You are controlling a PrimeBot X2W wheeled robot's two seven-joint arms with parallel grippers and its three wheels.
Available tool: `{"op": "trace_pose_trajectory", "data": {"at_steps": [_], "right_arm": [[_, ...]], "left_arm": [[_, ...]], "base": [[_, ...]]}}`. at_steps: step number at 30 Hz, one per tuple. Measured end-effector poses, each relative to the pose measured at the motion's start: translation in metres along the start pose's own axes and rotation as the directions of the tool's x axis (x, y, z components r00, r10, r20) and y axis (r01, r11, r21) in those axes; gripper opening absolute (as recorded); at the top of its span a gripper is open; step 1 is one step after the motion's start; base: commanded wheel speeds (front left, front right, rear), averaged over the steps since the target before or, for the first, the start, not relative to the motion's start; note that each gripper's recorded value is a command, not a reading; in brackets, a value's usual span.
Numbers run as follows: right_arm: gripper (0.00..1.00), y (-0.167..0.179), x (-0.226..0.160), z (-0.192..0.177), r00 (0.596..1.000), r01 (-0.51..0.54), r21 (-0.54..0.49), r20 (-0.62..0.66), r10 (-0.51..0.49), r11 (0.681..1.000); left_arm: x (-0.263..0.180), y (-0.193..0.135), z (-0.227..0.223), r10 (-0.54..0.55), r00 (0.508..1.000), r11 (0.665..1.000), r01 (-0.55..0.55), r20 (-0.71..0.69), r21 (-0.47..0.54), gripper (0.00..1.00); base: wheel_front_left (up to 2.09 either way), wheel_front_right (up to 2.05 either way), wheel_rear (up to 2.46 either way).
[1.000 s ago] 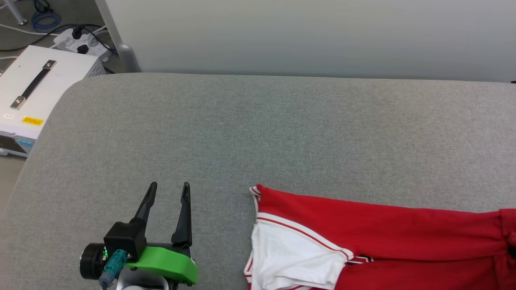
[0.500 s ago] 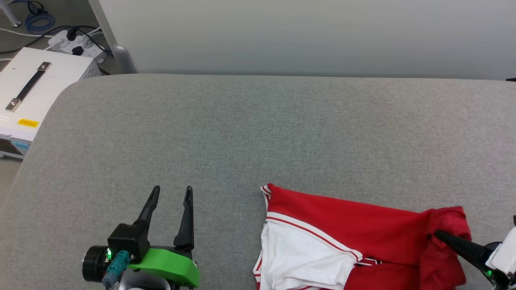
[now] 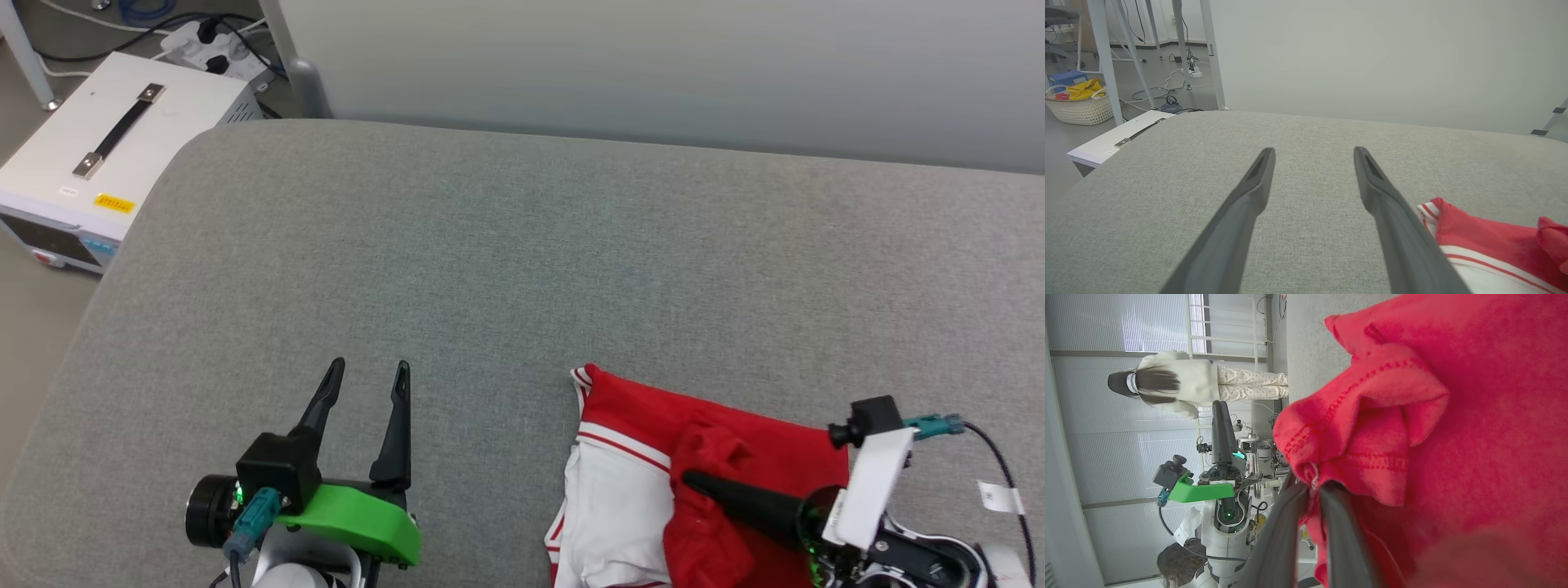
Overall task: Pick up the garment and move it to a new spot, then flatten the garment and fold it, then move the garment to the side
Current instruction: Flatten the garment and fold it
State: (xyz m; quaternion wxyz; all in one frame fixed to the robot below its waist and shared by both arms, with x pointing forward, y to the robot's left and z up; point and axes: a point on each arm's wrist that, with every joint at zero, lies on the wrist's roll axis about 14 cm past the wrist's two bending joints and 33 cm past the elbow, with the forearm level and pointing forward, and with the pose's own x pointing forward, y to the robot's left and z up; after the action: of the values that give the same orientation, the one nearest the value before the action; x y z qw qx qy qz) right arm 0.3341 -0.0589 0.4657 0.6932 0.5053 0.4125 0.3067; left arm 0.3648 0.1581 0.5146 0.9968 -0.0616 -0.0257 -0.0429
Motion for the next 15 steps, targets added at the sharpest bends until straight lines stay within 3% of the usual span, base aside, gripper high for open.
{"op": "trace_pose_trajectory", "data": {"at_steps": [3, 8, 10, 11, 15], "right_arm": [[0.00, 0.011, 0.040, -0.017, 0.996, -0.052, 0.018, -0.068, 0.053, 0.999], [0.01, -0.005, 0.065, -0.023, 0.997, 0.001, 0.028, -0.072, 0.001, 1.000], [0.47, -0.014, 0.071, -0.028, 0.996, 0.033, 0.032, -0.085, -0.030, 0.999], [1.00, -0.022, 0.077, -0.033, 0.995, 0.053, 0.048, -0.091, -0.049, 0.997], [1.00, -0.021, 0.082, -0.031, 0.996, 0.052, 0.043, -0.073, -0.049, 0.998]], "left_arm": [[0.003, 0.006, -0.005, 0.021, 1.000, 1.000, -0.021, -0.014, -0.004, 1.00], [0.009, 0.007, -0.012, 0.032, 0.999, 0.999, -0.033, -0.031, -0.024, 1.00], [0.011, 0.009, -0.014, 0.035, 0.999, 0.999, -0.036, -0.038, -0.025, 1.00], [0.012, 0.012, -0.018, 0.043, 0.998, 0.999, -0.044, -0.045, -0.021, 1.00], [0.014, 0.009, -0.022, 0.036, 0.998, 0.999, -0.038, -0.054, -0.029, 1.00]], "base": [[0.00, 0.00, 0.00], [0.00, 0.00, 0.00], [0.00, 0.00, 0.00], [0.00, 0.00, 0.00], [0.00, 0.00, 0.00]]}}
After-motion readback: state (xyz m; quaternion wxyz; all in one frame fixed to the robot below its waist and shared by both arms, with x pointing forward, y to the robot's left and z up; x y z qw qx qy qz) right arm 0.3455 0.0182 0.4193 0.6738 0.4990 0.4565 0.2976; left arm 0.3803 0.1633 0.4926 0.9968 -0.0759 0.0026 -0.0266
